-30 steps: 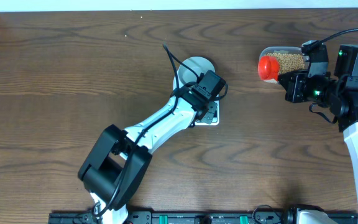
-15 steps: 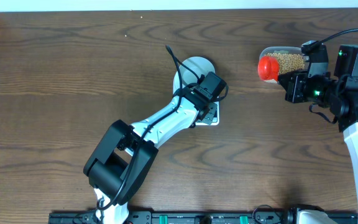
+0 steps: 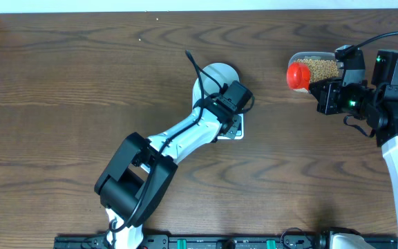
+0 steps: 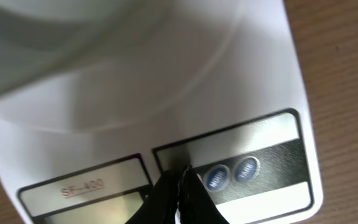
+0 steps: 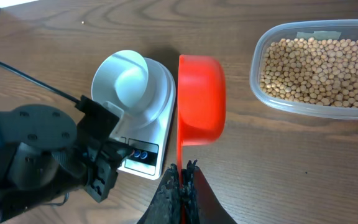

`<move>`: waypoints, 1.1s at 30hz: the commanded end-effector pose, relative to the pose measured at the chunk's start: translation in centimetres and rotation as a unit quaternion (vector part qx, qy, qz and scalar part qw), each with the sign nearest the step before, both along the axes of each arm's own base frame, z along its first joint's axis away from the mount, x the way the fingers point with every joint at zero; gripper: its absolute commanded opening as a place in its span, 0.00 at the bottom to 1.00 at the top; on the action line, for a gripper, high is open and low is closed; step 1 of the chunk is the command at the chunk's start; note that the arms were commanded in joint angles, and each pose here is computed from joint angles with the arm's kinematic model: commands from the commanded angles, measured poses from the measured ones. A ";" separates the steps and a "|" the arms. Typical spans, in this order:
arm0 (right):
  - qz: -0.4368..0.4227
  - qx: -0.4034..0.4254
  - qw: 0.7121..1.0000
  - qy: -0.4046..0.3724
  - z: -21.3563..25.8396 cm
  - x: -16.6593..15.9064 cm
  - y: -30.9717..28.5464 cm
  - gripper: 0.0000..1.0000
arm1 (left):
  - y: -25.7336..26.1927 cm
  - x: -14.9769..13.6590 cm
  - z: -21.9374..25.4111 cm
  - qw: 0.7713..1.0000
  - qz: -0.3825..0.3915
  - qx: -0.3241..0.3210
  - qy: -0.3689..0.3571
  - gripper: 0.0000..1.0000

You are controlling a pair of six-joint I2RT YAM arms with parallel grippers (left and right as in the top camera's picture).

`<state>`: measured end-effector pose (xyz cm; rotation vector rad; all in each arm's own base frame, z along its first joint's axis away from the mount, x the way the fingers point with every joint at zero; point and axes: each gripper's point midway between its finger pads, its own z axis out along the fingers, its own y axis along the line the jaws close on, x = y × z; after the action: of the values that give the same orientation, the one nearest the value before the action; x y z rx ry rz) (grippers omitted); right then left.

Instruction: Scoop item into bowl and weigh 50g on scale

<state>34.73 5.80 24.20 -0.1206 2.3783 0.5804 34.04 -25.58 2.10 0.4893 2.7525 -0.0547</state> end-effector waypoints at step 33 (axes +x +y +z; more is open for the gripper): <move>0.003 -0.008 1.000 -0.017 1.0 0.1 -0.3 0.01 | 0.0 -0.7 -0.8 1.000 -0.012 0.025 -0.004 0.07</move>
<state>34.67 5.80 24.14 -0.1236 2.3813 0.5798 33.55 -26.24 2.13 0.5274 2.7334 -0.0293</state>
